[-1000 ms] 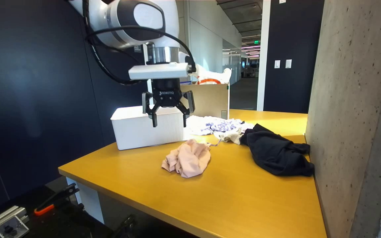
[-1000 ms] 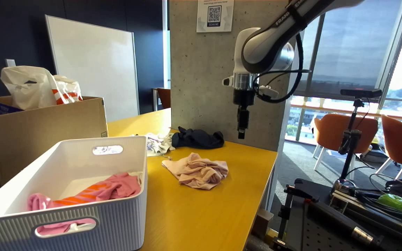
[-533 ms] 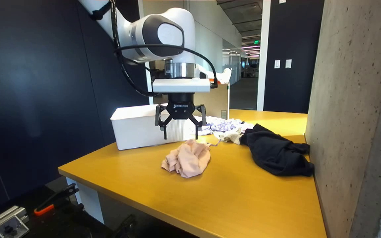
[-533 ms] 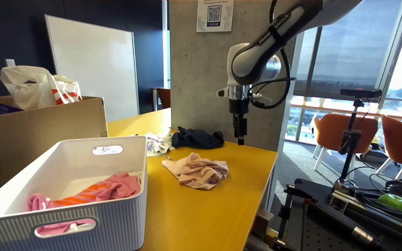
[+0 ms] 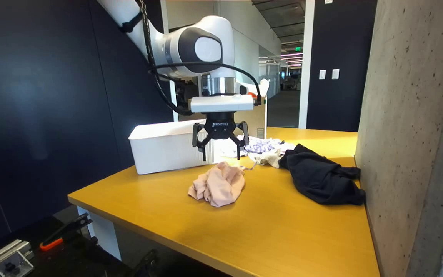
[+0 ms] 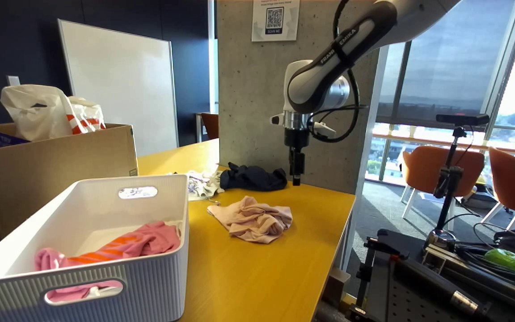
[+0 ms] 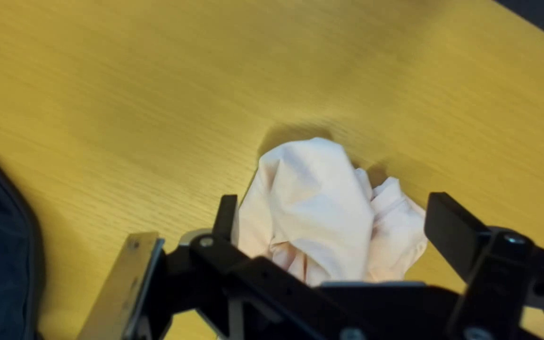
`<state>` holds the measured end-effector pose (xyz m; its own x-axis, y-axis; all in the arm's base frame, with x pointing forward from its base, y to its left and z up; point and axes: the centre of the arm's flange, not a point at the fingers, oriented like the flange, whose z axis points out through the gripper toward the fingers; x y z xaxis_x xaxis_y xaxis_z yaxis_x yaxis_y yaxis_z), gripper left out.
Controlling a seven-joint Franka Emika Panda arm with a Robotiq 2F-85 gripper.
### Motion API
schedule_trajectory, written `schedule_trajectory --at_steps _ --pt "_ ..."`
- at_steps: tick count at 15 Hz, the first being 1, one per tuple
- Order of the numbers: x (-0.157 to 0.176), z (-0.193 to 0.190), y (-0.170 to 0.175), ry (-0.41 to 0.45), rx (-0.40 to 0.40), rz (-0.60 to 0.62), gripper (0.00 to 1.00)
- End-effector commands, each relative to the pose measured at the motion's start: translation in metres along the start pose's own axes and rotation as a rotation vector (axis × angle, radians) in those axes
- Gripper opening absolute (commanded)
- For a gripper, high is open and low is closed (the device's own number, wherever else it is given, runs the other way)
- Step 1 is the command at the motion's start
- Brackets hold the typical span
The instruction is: Put the peach t-shirt in the storage box.
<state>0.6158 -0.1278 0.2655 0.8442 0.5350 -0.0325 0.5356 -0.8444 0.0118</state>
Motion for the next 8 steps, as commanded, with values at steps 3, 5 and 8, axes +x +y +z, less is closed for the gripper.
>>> schedule_trajectory --at_steps 3,5,8 --pt "0.067 0.034 0.015 0.032 0.020 -0.052 1.00" --pt "0.082 0.051 0.005 0.020 0.029 -0.064 1.00" --pt "0.105 0.081 0.017 0.026 0.048 -0.076 1.00"
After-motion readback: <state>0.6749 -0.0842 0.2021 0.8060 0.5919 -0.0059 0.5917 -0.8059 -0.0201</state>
